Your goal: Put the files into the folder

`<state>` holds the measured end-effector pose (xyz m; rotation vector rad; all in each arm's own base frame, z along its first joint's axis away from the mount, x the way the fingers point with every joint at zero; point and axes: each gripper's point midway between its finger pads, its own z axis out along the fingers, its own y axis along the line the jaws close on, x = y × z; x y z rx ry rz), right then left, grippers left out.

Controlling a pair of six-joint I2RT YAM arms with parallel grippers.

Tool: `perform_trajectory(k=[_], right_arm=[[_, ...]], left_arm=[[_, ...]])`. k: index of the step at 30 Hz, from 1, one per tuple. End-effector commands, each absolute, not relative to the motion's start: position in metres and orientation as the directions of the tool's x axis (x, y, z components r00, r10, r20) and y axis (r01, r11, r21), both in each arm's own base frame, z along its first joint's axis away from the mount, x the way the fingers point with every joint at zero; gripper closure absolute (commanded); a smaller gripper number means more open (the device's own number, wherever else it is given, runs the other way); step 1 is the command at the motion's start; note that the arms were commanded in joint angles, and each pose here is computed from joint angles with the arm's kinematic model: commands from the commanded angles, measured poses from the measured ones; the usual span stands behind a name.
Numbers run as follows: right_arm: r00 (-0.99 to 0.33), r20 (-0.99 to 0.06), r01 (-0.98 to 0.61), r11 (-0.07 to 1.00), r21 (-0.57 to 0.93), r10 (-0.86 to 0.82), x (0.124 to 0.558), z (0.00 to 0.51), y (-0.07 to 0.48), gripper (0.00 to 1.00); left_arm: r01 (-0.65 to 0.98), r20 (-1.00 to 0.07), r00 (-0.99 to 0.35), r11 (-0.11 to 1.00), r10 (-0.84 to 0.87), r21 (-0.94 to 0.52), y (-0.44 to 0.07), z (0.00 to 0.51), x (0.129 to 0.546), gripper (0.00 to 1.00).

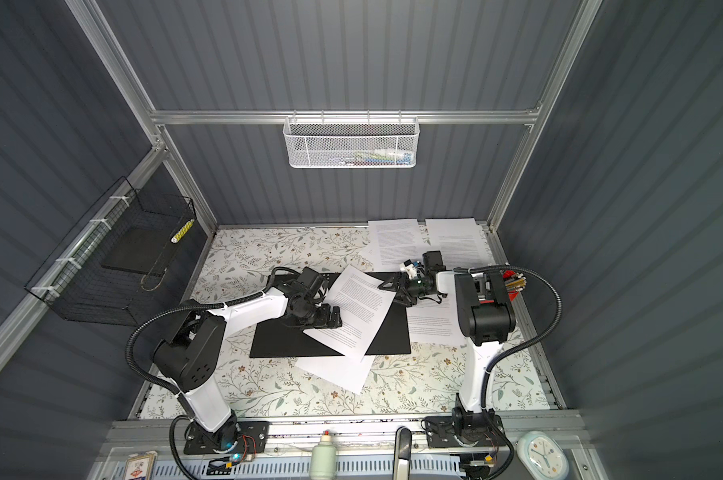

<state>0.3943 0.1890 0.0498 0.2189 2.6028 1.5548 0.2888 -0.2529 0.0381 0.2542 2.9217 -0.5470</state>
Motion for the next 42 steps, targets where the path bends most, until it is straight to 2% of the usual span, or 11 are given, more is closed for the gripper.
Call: perform_trajectory(k=[1, 8, 14, 21, 26, 35, 40, 42], right_arm=[[-0.973, -0.053, 0.051, 0.429, 0.902, 0.226, 0.399, 0.072, 0.189, 0.26], [-0.962, -0.004, 0.093, 0.344, 0.934, 0.273, 0.374, 0.074, 0.2, 0.26], [-0.958, 0.001, 0.095, 0.313, 0.945, 0.288, 0.358, 0.078, 0.218, 0.27], [-0.941, 0.025, 0.132, 0.298, 0.945, 0.337, 0.339, 0.071, 0.241, 0.38], [-0.896, 0.049, 0.188, 0.278, 0.942, 0.44, 0.328, 0.062, 0.234, 0.49], [-0.844, 0.054, 0.22, 0.252, 0.942, 0.533, 0.32, 0.059, 0.224, 0.55], [-0.828, 0.081, 0.239, 0.218, 0.946, 0.556, 0.317, 0.055, 0.226, 0.66], [-0.821, 0.074, 0.229, 0.207, 0.951, 0.567, 0.319, 0.056, 0.224, 0.78]], left_arm=[[0.162, -0.115, -0.985, 0.926, 0.13, -0.342, -0.249, 0.012, 0.275, 0.0], [0.139, -0.101, -0.989, 0.93, 0.111, -0.339, -0.247, 0.005, 0.273, 0.0], [0.126, -0.091, -0.991, 0.932, 0.101, -0.34, -0.247, 0.001, 0.272, 0.0], [0.116, -0.091, -0.992, 0.932, 0.09, -0.344, -0.25, -0.001, 0.276, 0.0], [0.099, -0.087, -0.993, 0.935, 0.074, -0.34, -0.248, -0.002, 0.276, 0.0], [0.085, -0.086, -0.995, 0.938, 0.059, -0.336, -0.247, -0.005, 0.276, 0.0], [0.089, -0.09, -0.994, 0.934, 0.061, -0.345, -0.249, -0.002, 0.277, 0.0], [0.089, -0.095, -0.994, 0.929, 0.058, -0.358, -0.252, 0.003, 0.279, 0.0]])
